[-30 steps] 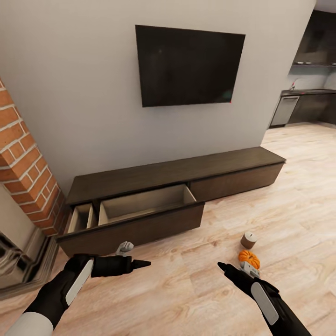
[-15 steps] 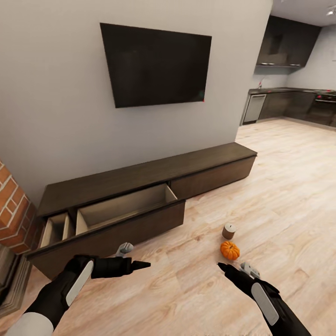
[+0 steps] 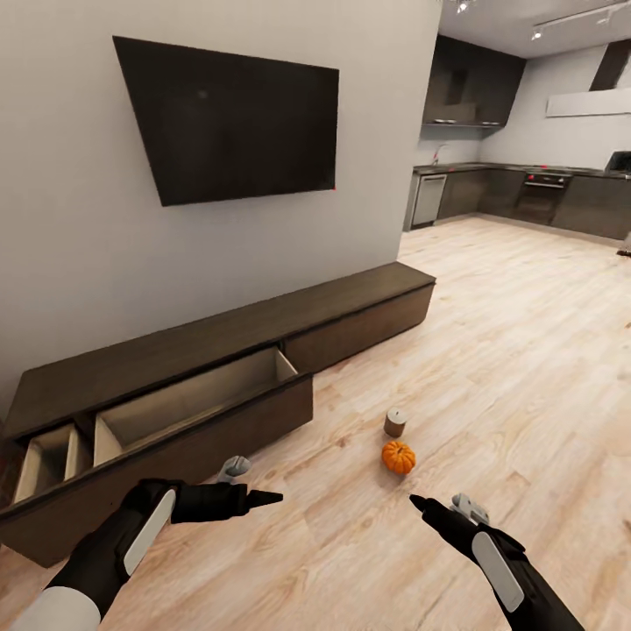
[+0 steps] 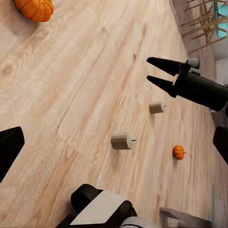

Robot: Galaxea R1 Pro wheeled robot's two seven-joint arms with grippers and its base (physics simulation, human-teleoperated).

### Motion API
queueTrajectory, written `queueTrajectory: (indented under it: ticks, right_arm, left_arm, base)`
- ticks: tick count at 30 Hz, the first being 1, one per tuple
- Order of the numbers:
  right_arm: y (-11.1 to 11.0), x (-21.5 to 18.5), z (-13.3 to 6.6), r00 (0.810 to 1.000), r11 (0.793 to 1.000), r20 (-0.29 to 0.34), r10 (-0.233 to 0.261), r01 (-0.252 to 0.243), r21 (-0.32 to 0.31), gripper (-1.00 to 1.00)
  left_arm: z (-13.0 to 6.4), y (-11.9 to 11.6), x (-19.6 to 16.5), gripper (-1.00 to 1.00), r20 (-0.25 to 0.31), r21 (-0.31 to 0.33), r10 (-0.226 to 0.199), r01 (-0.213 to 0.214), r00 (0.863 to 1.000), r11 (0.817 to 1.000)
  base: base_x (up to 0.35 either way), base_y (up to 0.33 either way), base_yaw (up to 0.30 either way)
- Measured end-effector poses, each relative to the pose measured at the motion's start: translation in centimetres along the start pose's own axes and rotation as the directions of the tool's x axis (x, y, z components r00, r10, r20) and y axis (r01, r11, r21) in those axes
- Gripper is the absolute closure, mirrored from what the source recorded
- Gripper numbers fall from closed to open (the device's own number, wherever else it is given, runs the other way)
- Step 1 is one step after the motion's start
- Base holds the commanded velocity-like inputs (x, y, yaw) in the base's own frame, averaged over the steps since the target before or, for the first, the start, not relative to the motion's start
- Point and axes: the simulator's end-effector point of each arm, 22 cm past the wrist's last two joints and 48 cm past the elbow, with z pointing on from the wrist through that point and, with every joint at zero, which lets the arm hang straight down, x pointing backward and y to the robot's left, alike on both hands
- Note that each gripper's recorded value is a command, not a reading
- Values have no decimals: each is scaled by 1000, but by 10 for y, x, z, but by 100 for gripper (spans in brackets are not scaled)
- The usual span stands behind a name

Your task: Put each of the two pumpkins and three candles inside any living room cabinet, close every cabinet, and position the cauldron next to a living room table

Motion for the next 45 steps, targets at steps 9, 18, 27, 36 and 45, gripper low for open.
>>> queueTrajectory:
  ticks: [9, 18, 27, 36, 45]
  right_arm:
    - [-3, 0, 1, 1000, 1000, 9, 3, -3, 6, -100]
    - [-4, 0, 1, 1000, 1000, 12, 3, -3, 8, -100]
    - [-5, 0, 1, 1000, 1000, 14, 3, -3, 8, -100]
    - [-5, 0, 1, 1000, 1000, 13, 4, -4, 9, -100]
    - [-5, 1, 1, 1000, 1000, 12, 3, -3, 10, -100]
  left_arm:
    - [0, 0, -1, -100, 4, -1, 7, -7, 1000, 1000]
    - [0, 0, -1, -100, 4, -2, 7, -7, 1000, 1000]
    - [0, 1, -1, -100, 4, -3, 7, -7, 1000, 1000]
    - [0, 1, -1, -100, 4, -3, 8, -8, 1000, 1000]
    - [0, 0, -1, -100, 4, -2, 7, -7, 1000, 1000]
  base:
    - [0, 0, -294]
    - [0, 0, -294]
    - [0, 0, -294]
    - [0, 0, -294]
    - [0, 0, -294]
